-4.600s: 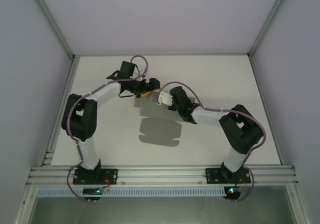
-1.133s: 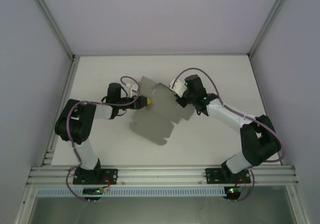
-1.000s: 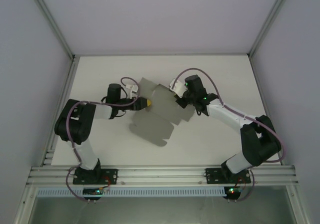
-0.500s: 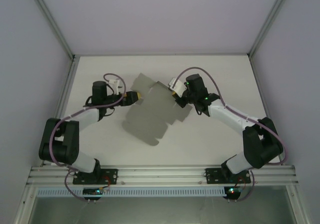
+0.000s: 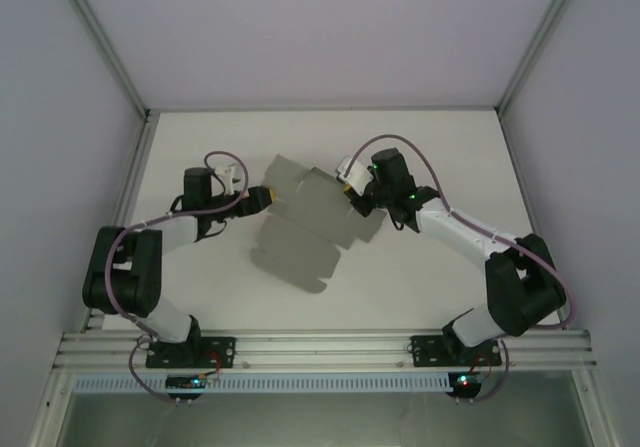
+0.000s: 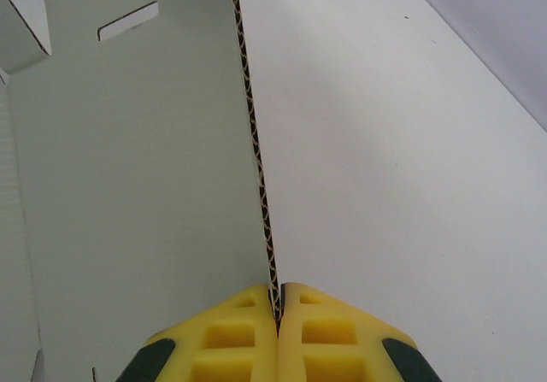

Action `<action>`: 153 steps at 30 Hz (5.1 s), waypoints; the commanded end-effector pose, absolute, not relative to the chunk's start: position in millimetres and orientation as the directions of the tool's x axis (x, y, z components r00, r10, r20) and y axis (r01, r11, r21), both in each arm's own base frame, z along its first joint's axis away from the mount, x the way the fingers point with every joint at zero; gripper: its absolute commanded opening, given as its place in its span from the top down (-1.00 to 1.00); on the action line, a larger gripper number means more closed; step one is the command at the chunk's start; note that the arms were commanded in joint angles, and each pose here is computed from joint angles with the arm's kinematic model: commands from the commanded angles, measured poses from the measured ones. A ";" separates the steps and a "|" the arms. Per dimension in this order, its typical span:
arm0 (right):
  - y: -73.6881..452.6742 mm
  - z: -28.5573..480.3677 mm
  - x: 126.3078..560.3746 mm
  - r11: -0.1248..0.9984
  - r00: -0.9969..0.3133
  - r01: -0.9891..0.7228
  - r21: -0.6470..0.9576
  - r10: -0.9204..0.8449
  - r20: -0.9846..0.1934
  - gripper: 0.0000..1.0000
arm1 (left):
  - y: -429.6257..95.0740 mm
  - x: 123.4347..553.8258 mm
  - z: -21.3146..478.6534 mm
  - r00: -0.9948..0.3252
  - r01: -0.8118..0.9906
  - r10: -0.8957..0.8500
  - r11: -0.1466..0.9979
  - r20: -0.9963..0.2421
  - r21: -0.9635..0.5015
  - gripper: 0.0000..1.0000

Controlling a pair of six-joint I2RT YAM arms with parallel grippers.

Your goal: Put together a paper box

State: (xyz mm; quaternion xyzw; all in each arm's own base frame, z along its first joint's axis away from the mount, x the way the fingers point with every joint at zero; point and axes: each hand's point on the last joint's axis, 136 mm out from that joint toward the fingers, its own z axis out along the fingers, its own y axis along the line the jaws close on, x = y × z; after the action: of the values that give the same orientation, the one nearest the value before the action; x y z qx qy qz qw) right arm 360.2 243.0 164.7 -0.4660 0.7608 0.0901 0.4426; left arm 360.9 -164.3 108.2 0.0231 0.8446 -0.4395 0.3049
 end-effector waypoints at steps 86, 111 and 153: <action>318.0 151.1 268.0 0.163 0.187 -0.710 -0.685 -0.894 -0.406 1.00 | -246.7 358.0 72.8 -0.942 0.066 -0.257 0.492 -0.217 -0.868 1.00; 274.0 162.3 319.8 0.093 0.243 -0.722 -0.686 -0.894 -0.376 1.00 | -169.5 353.0 147.6 -0.684 0.594 0.205 0.714 -0.701 -0.371 -1.00; 265.4 160.1 341.4 0.187 0.178 -0.736 -0.651 -0.874 -0.452 1.00 | -236.2 365.0 109.4 -0.599 0.797 0.553 0.478 -0.579 -0.368 0.24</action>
State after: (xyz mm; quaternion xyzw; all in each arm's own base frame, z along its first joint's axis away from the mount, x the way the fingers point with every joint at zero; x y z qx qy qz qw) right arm 341.4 253.9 154.1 -0.6359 0.6407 -0.1046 0.4174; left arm 368.7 -215.3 96.5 0.3901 0.8585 -0.2742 0.1889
